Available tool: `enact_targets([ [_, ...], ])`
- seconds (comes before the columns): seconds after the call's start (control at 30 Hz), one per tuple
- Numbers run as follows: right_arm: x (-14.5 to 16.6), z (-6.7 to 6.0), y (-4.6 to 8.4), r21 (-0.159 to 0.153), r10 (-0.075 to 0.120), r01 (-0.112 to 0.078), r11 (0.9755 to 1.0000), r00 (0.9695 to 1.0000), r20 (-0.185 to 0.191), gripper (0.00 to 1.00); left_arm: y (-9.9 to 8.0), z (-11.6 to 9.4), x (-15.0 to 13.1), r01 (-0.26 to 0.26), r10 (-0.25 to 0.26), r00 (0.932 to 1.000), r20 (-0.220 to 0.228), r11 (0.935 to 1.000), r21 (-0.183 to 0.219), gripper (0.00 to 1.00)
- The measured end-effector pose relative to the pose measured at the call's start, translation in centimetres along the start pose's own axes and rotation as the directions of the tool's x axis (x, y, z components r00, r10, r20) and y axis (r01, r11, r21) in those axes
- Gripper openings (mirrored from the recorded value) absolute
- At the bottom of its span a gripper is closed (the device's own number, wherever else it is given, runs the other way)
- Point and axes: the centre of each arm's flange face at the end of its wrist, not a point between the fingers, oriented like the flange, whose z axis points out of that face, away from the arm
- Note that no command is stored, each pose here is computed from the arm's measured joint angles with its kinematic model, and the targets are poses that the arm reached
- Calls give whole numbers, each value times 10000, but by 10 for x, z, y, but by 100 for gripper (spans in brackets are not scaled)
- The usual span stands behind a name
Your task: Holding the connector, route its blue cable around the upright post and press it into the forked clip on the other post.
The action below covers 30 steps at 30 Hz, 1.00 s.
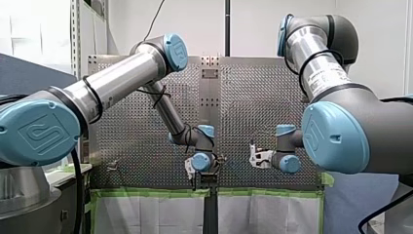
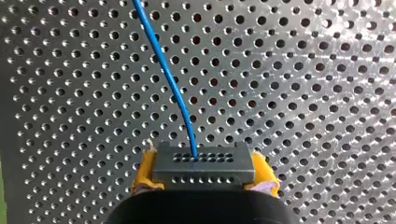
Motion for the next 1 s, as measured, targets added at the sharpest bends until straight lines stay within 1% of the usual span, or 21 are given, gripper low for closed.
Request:
enact_targets([
  [0.2,3,5,3,-39,32,-32,10000,10000,-78,0,3,6,-5,26,-26,10000,-3,10000,55,1],
  [0.43,6,9,8,-145,67,-69,9999,9999,-147,0,7,11,-9,34,-34,10000,-29,10000,22,1],
  [0.7,5,10,11,-197,80,-82,9998,9999,-125,0,10,13,-11,24,-24,10000,-75,10000,-26,1],
  [0.77,5,10,11,-196,80,-82,9998,9999,-126,0,10,12,-10,15,-15,9999,-104,10000,-39,21],
  [0.8,5,10,11,-195,79,-82,9998,9999,-126,0,10,12,-10,5,-5,9999,-122,10000,-45,21],
  [0.83,6,10,11,-195,78,-81,9998,9999,-128,0,10,12,-10,-4,4,9999,-135,10000,-44,32],
  [0.87,5,10,11,-195,80,-82,9998,9999,-123,0,10,12,-10,-18,17,9999,-150,10000,-39,53],
  [0.9,5,10,10,-189,79,-81,9998,9999,-115,0,10,12,-10,-48,48,9998,-175,10000,-12,53],
  [0.93,5,10,10,-178,80,-82,9998,9999,-101,0,9,12,-10,-88,88,9998,-198,10000,27,73],
  [0.97,5,10,9,-163,82,-84,9998,9999,-84,0,9,12,-9,-135,136,9997,-223,9999,74,86],
  [1.0,5,10,9,-152,82,-83,9999,9999,-76,0,8,11,-9,-208,211,9994,-269,9997,137,86],
])
